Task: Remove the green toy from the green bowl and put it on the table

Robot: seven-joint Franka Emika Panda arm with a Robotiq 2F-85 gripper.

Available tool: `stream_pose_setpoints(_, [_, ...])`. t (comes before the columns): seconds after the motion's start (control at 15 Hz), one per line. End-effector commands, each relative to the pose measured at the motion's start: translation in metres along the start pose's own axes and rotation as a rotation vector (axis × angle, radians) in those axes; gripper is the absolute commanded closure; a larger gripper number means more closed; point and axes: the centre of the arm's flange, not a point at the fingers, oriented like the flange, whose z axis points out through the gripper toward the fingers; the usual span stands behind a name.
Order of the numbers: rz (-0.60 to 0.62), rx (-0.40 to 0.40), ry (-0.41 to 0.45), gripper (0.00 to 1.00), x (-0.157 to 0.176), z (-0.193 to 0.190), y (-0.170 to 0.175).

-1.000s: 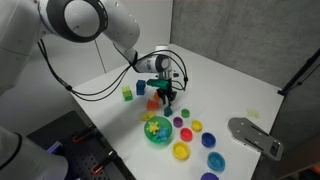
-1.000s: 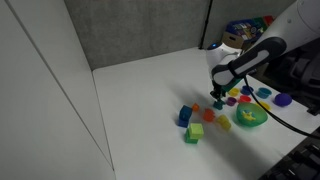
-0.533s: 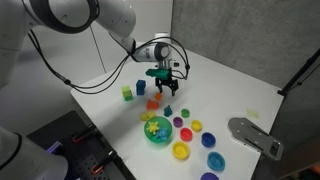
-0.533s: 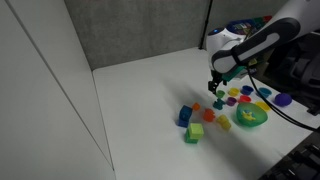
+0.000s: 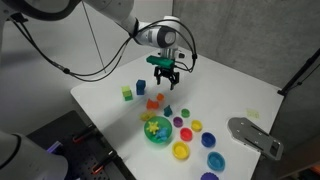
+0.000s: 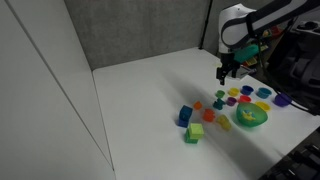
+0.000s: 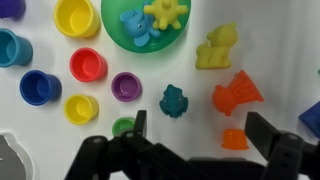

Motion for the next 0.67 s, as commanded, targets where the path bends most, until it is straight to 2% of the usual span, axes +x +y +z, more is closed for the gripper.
stream_pose_setpoints(0.0, [-0.01,0.094,-0.018,0.0,-0.04,-0.032,0.029])
stream_pose_setpoints(0.33, [-0.017,0.153,-0.053,0.0,-0.1,-0.078,0.067])
stream_pose_setpoints(0.6, [-0.036,0.147,-0.052,0.0,-0.156,-0.113,0.092])
